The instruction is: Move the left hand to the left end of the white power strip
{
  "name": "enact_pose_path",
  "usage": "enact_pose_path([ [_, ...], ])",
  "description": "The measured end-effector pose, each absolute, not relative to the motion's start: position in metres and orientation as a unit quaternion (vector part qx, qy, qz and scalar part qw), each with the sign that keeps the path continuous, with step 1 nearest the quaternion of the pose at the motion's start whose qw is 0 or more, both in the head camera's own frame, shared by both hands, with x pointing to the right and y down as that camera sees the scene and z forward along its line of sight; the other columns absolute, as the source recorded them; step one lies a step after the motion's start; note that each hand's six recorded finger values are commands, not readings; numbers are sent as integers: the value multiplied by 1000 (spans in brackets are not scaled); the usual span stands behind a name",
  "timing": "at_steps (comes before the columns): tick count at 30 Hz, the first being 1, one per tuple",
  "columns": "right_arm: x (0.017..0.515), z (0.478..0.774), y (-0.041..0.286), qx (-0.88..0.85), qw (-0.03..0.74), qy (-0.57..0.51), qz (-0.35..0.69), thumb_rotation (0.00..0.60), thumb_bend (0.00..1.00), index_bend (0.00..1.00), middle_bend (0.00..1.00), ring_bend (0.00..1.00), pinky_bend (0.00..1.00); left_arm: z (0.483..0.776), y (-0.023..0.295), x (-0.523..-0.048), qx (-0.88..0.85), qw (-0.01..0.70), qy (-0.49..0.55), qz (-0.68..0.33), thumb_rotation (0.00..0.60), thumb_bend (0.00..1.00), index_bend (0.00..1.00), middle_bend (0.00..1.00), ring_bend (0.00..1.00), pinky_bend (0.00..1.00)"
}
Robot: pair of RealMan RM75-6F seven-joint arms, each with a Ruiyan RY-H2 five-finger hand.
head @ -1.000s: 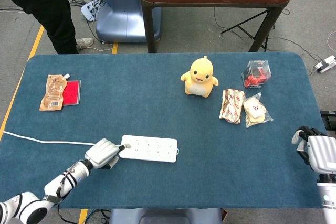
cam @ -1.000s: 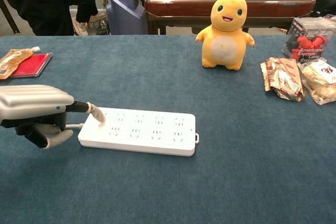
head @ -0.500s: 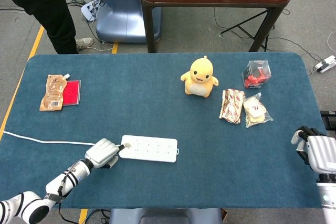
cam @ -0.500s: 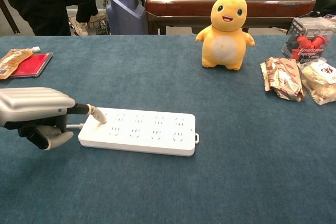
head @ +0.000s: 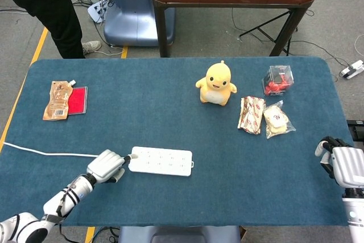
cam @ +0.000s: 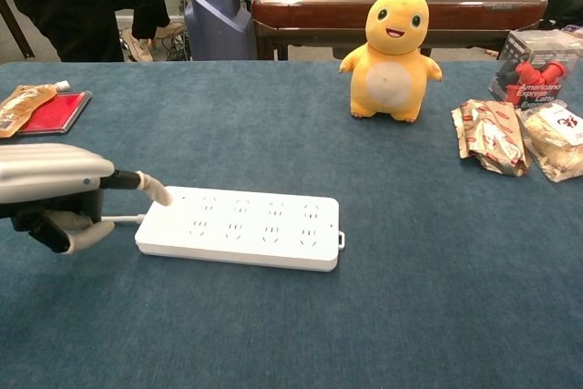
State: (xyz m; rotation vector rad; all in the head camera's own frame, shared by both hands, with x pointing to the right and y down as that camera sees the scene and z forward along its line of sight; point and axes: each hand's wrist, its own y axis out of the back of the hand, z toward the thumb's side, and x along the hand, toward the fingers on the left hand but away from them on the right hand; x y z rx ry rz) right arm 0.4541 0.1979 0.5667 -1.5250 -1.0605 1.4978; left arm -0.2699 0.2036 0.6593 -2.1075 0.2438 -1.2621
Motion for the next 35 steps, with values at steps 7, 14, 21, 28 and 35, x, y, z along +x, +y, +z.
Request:
enact_pose_path([
  [7,453,567,196,-596,371,-413,581,600,169,621,434,408,563,637,193,-291,-799,321,162,-483,600,602,159,810,799,983],
  [14,449,570,194,-601,371,-411,576,600,169,621,434,408,563,601,189,-347,-746,322,287,-508,600,602,215,630,550,778],
  [21,443,572,190,-606,374,-407,572,600,169,621,434,408,563,576,202,-399,-672,316,376,-554,600,602,296,511,444,658],
  [28,440,573,189,-609,374,-405,570,600,169,621,434,408,563,558,215,-434,-595,343,408,-602,600,601,316,485,422,627],
  [35,442,572,191,-607,373,-411,569,600,169,621,434,408,563,545,229,-459,-544,336,428,-638,600,601,315,484,420,627],
])
